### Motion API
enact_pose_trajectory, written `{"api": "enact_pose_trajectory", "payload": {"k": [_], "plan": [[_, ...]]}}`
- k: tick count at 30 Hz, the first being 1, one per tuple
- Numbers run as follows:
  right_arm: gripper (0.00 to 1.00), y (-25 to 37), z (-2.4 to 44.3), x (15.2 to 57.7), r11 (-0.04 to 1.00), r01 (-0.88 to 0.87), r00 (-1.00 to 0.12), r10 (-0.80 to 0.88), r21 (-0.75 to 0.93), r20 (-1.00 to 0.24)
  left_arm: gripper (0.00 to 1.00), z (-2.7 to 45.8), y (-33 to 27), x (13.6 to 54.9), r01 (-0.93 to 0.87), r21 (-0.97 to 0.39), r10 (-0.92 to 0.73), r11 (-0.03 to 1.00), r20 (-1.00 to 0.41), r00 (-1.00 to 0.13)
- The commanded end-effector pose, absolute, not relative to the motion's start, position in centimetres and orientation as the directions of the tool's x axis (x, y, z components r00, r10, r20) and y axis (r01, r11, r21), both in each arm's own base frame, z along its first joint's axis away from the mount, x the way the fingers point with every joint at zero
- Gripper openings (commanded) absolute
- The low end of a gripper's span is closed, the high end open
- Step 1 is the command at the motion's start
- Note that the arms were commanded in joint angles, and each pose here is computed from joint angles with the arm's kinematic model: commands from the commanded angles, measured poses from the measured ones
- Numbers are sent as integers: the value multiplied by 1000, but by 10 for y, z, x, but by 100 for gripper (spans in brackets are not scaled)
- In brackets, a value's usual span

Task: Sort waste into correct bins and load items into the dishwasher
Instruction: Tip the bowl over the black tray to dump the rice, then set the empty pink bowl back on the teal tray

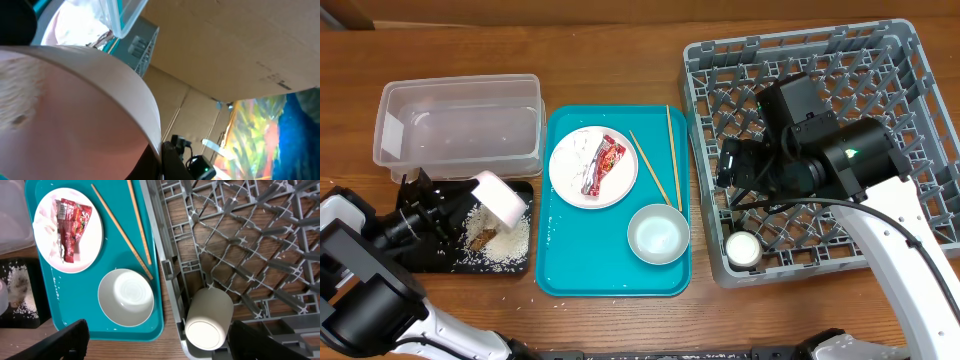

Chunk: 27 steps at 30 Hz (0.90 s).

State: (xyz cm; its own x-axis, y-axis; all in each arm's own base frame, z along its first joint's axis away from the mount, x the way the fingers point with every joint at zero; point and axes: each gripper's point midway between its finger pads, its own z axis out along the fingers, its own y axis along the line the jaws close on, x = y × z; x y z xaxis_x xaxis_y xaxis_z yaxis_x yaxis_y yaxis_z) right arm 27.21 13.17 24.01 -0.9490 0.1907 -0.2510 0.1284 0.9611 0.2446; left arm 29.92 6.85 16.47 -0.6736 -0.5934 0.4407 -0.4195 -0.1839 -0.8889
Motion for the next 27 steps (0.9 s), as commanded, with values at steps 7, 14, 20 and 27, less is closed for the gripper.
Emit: {"api": "enact_pose_trajectory", "payload": {"k": [7, 14, 20, 27], "plan": [[92, 132, 253, 273, 956, 119, -938, 196, 268, -284, 4, 154, 75, 306, -371, -922, -619, -113, 357, -699], [92, 132, 252, 272, 957, 119, -939, 195, 266, -281, 4, 168, 44, 295, -299, -954, -541, 11, 246, -804], [92, 132, 253, 273, 956, 119, -939, 196, 266, -282, 4, 187, -3, 279, -95, -953, -365, 288, -18, -931], [92, 132, 253, 273, 956, 118, -938, 196, 268, -285, 4, 155, -45, 246, -223, -438, -239, 871, 19, -971]]}}
